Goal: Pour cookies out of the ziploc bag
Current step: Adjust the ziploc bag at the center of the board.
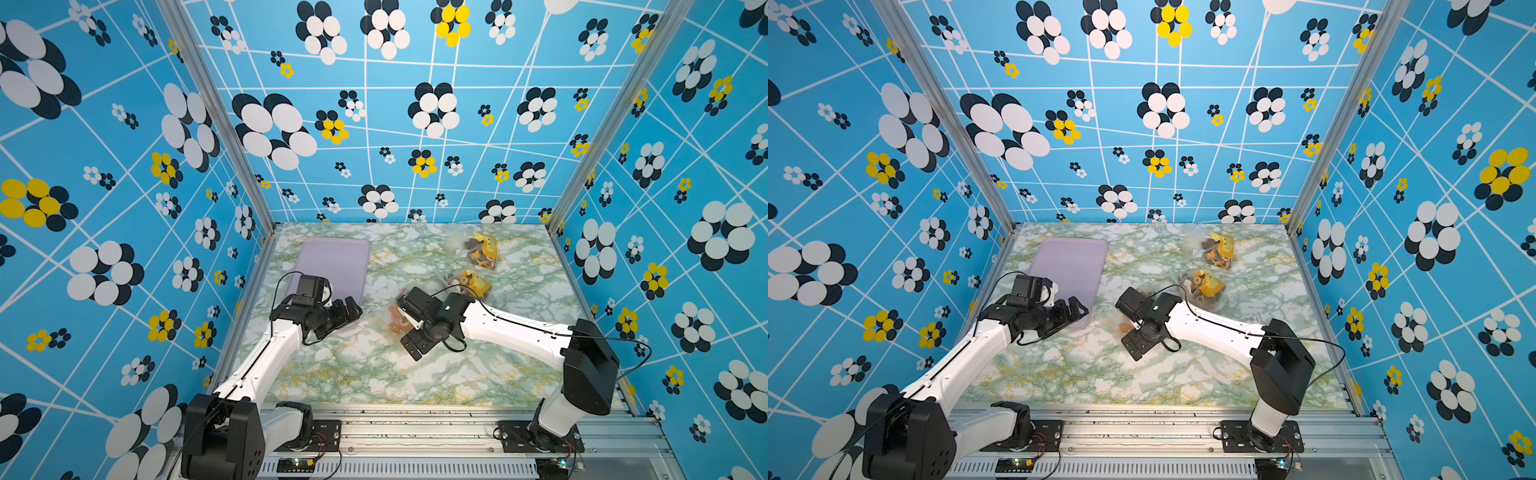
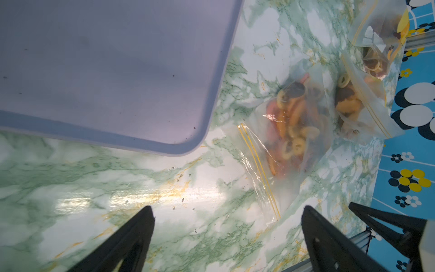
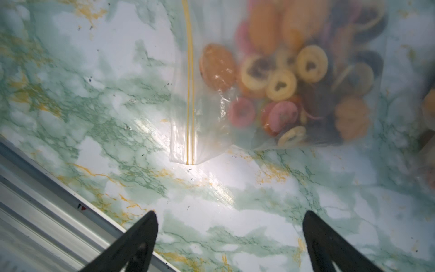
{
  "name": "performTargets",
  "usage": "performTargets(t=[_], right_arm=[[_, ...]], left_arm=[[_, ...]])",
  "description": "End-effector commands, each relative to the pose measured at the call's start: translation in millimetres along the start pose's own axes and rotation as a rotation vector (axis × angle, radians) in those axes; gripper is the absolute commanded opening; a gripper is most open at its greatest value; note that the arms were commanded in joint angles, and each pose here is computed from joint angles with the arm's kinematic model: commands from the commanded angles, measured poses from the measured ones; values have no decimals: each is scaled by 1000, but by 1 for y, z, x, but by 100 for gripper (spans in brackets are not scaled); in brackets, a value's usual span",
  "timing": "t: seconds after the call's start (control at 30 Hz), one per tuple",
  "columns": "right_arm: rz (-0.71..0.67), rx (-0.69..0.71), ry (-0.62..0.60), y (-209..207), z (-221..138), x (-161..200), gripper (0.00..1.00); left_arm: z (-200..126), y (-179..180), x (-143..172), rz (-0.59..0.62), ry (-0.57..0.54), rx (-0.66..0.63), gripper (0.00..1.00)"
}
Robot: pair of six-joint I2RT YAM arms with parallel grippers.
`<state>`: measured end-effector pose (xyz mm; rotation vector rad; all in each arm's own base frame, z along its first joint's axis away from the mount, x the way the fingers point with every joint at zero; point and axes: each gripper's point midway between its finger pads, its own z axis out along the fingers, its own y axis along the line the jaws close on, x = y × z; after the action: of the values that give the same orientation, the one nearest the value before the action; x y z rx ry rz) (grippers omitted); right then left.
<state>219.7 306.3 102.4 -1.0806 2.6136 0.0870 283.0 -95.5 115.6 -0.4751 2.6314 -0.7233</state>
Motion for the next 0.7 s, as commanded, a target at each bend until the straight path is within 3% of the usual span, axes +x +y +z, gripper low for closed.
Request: performTargets(t=[0.0, 0.13, 0.37, 0.67], right_arm=[[-78, 37, -13, 9, 9, -18, 83], [-73, -12, -10, 26, 19, -29, 72], [-57, -86, 19, 44, 36, -39, 54], [-37, -109, 78, 52, 58, -34, 49]], left_arm=[[-7, 13, -5, -65, 23, -7, 100], [-11, 23, -11, -140, 23, 36, 99], [-10, 22, -17, -156, 13, 73, 100], [-9, 22, -23, -167, 14, 84, 99]])
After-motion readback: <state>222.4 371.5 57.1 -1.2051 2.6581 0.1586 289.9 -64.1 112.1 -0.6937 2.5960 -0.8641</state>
